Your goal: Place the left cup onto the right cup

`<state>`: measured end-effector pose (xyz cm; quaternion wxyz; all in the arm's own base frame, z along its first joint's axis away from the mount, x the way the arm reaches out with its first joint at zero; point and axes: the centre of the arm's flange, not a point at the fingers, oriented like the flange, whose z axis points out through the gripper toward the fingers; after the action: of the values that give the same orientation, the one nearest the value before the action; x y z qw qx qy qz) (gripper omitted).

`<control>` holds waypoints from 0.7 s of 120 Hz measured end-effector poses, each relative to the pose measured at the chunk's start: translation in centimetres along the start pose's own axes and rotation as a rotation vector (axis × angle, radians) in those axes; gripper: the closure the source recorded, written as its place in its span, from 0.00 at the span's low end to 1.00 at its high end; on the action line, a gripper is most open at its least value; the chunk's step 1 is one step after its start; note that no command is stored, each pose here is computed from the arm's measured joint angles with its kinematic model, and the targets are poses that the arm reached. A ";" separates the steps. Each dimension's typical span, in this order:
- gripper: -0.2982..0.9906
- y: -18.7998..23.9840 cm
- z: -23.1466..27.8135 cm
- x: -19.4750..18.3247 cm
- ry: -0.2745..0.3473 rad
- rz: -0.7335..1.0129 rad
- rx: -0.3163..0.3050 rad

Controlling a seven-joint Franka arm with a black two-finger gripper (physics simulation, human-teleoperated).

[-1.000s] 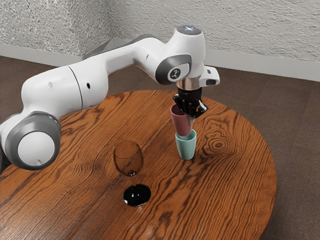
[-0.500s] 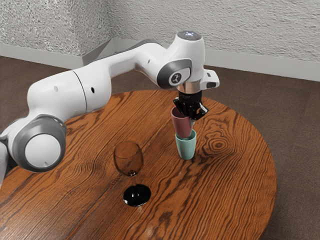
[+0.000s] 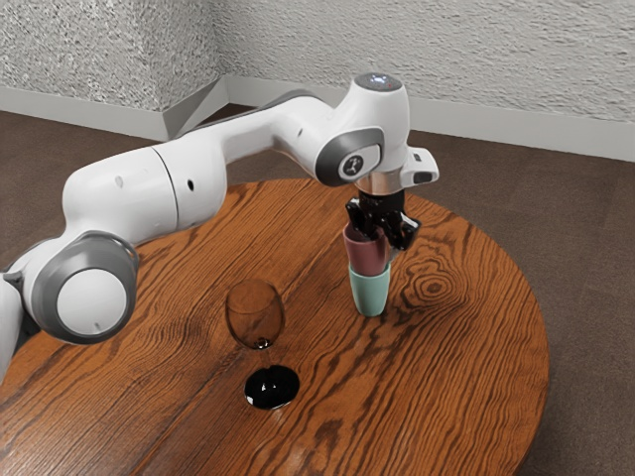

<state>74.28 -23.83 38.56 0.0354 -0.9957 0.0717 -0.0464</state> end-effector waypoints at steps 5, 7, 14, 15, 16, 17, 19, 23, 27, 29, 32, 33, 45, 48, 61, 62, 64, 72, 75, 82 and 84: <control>0.49 0.0 0.1 0.0 0.000 -0.001 -0.002; 0.47 0.0 0.1 0.0 -0.001 -0.001 -0.002; 0.41 0.0 0.3 0.0 -0.002 -0.003 -0.003; 0.40 0.0 0.3 0.0 -0.002 -0.003 -0.003; 0.40 0.0 0.3 0.0 -0.003 -0.003 -0.003; 0.39 0.0 0.4 0.0 -0.003 -0.004 -0.004; 0.38 0.0 0.4 0.0 -0.003 -0.004 -0.004; 0.36 0.0 0.4 0.0 -0.004 -0.005 -0.004; 0.34 0.0 0.5 0.0 -0.004 -0.005 -0.005; 0.33 0.0 0.4 0.0 -0.004 -0.005 -0.005; 0.32 0.0 0.4 0.0 -0.004 -0.006 -0.005; 0.32 0.0 0.4 0.0 -0.003 -0.006 -0.005; 0.28 0.4 -0.6 0.0 0.009 -0.003 -0.013; 0.28 0.7 -1.3 -0.1 0.017 0.000 -0.015; 0.26 2.8 -7.2 -0.9 0.086 0.025 -0.010; 0.26 2.9 -7.8 -1.1 0.093 0.025 -0.009; 0.26 3.1 -9.0 -1.3 0.105 0.027 -0.009; 0.25 3.1 -14.0 -2.3 0.149 0.022 -0.008; 0.25 2.8 -15.7 -2.9 0.157 0.016 -0.004; 0.24 -0.3 -18.4 -5.4 0.126 -0.039 0.031; 0.24 -1.4 -19.0 -6.3 0.113 -0.059 0.040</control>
<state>66.40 -22.70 57.03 0.0496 -0.9923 0.0431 -0.1050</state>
